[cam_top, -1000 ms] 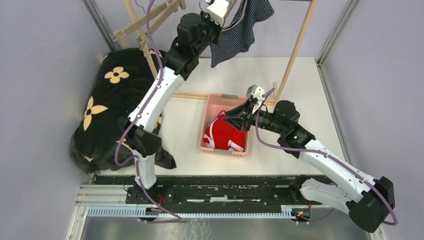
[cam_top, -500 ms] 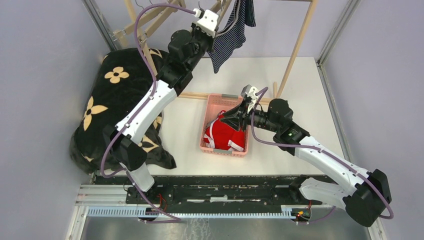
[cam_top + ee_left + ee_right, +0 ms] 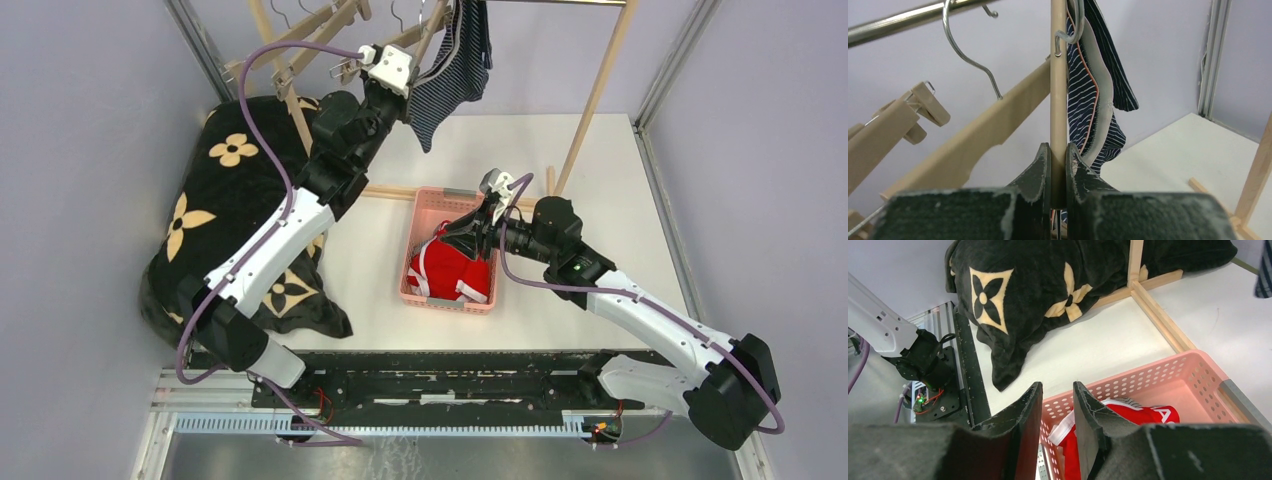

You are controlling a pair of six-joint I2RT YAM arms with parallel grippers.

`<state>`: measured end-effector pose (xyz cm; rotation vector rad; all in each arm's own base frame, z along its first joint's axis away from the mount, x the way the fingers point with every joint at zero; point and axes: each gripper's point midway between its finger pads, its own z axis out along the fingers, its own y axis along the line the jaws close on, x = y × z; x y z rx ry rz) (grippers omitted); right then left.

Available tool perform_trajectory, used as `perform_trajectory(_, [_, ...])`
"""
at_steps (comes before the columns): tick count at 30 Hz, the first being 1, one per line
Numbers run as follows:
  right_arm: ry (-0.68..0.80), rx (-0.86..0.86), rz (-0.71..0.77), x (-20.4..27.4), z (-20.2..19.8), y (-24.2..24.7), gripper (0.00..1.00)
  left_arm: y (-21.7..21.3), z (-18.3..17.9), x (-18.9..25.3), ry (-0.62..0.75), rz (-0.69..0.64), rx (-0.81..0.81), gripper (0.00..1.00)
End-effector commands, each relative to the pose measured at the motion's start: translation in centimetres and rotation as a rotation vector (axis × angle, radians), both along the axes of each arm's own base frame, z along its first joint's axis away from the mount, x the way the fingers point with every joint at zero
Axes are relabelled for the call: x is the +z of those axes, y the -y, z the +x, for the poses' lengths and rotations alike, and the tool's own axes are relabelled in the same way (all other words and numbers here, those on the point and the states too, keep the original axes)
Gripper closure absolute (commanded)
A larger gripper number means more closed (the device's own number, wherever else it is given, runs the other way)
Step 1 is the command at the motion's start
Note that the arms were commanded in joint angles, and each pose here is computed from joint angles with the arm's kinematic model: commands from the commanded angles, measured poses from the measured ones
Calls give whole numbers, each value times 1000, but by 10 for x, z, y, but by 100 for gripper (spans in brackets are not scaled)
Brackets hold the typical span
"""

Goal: Remove the underwear clipped to the hanger

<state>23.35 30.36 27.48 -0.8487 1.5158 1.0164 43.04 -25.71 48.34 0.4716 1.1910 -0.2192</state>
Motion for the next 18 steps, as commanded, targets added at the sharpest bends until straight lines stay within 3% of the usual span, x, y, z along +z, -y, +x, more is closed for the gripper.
perform_trajectory(1, [76, -25, 56, 28, 6, -1, 62, -22, -28, 44, 125, -51, 15, 97])
perform_trajectory(6, [96, -55, 46, 33, 9, 3, 62, -16, -38, 13, -8, 43, -44, 97])
perform_trajectory(10, [180, -206, -26, 48, 27, 28, 60, -27, -64, -1, -131, 91, -74, 97])
perform_trajectory(18, [285, -422, -143, 91, 68, 70, 41, -59, -137, -29, -256, 116, -149, 97])
